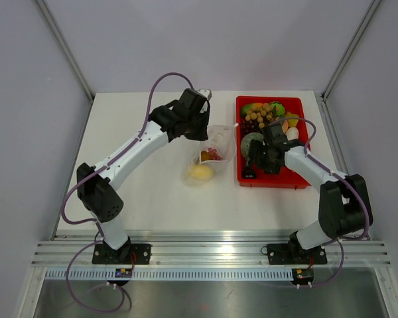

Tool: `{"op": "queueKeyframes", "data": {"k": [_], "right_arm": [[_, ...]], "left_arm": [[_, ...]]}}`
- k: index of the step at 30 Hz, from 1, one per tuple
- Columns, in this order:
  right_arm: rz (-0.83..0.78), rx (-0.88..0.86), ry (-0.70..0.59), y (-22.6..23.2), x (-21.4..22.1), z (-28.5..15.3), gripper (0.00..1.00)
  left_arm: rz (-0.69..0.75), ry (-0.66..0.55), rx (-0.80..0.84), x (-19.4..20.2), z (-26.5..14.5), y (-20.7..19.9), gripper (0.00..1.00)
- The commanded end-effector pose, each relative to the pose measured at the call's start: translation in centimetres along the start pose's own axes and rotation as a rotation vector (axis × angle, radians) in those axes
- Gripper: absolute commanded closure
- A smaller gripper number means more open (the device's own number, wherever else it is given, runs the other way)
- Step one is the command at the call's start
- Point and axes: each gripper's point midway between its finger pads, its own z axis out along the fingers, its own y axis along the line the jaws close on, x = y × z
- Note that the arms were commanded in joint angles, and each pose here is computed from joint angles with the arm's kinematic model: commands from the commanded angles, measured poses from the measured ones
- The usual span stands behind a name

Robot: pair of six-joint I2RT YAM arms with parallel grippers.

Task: Place the food in the zip-top bag and seal the zipper
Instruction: Pick up the fake fruit from the bin.

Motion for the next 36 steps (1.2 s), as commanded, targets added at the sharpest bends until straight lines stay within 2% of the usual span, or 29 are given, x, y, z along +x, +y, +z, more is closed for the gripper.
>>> {"op": "queueKeyframes", "data": {"k": [1, 10, 13, 19, 27, 36], "right_arm": [[-0.030, -0.086, -0.017, 1.8, -1.0, 0.9, 0.14], [-0.029, -0.044, 0.063, 0.4, 1.3, 3.6, 0.21], [-0.027, -0.034, 0.063, 0.2, 1.4, 3.4, 0.29], [-0.017, -0.018, -0.046, 0.4, -1.0, -0.3, 0.47], [-0.031, 0.059, -0.158, -0.8, -3.0, -4.7, 0.50], [-0.021, 0.051, -0.257, 0.0, -5.7, -8.3, 0.50]], "left_arm": [[0.004, -0.046, 0.039, -1.1, -0.7, -0.8, 1.00], [0.004, -0.046, 0.040, -1.1, -0.7, -0.9, 1.00], [0.004, -0.043, 0.039, -1.0, -0.6, -0.8, 1.00], [0.007, -0.041, 0.039, -0.8, -0.6, -0.8, 1.00], [0.005, -0.035, 0.068, -0.6, -0.7, -1.3, 1.00], [0.022, -0.019, 0.078, -0.2, -0.6, -1.7, 1.00]]}}
